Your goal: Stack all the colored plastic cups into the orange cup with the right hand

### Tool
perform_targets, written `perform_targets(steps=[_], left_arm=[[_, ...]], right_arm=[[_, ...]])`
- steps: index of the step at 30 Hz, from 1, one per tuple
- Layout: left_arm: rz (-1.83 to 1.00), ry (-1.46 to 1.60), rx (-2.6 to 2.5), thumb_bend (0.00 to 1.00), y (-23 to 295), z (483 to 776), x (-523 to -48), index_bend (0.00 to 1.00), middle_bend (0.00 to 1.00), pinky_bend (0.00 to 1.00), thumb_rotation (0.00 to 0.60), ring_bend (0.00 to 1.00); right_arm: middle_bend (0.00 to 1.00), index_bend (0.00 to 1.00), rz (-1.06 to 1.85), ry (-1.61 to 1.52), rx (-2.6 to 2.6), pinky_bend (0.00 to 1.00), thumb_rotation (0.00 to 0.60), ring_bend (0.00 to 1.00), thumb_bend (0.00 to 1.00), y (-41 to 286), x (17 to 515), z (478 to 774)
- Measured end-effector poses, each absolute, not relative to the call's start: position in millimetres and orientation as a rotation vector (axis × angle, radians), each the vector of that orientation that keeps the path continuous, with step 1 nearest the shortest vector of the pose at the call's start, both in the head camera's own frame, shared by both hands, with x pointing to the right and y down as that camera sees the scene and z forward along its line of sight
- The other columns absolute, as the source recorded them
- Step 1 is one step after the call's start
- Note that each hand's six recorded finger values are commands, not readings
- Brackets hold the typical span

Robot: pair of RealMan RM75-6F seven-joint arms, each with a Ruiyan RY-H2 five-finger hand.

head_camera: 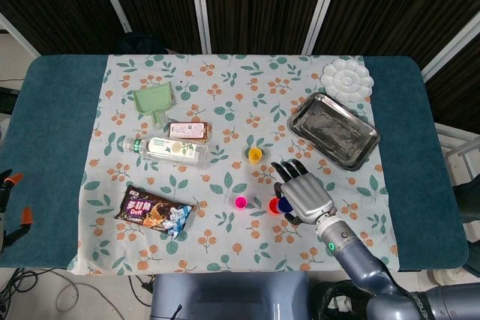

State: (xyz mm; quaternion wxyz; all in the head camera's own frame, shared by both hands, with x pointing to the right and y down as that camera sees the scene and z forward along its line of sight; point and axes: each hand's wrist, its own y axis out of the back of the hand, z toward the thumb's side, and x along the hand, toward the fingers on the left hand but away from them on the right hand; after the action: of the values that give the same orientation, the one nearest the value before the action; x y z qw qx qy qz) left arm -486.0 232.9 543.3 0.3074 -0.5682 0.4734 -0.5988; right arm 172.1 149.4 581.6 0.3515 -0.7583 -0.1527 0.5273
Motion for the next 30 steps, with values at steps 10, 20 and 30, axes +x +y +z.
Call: perform_targets(steps=[10,20,30], left_arm=[[-1.588,1.252,-1.503,0.47,233,544,-487,0.17,0.07,0.01,0.6,0.0],[-1.589,1.252,-1.504,0.47,234,545,-487,0.17,0.07,0.01,0.6,0.0],[-1.588,1.256,-1.504,0.47,233,544,-488,0.17,0.07,0.01,0.6,0.0]], right_arm=[[0.0,0.52,1.355,-0.41,-1.927,0.01,0.6,0.0,0.38,156,175,594],[0.0,0.52,1.349,-0.429,-1.928,0.01,0.6,0.0,0.38,155,165,606],[0.0,0.52,1.369,-0.428,-1.931,0.01,0.6,0.0,0.38,155,161,615]])
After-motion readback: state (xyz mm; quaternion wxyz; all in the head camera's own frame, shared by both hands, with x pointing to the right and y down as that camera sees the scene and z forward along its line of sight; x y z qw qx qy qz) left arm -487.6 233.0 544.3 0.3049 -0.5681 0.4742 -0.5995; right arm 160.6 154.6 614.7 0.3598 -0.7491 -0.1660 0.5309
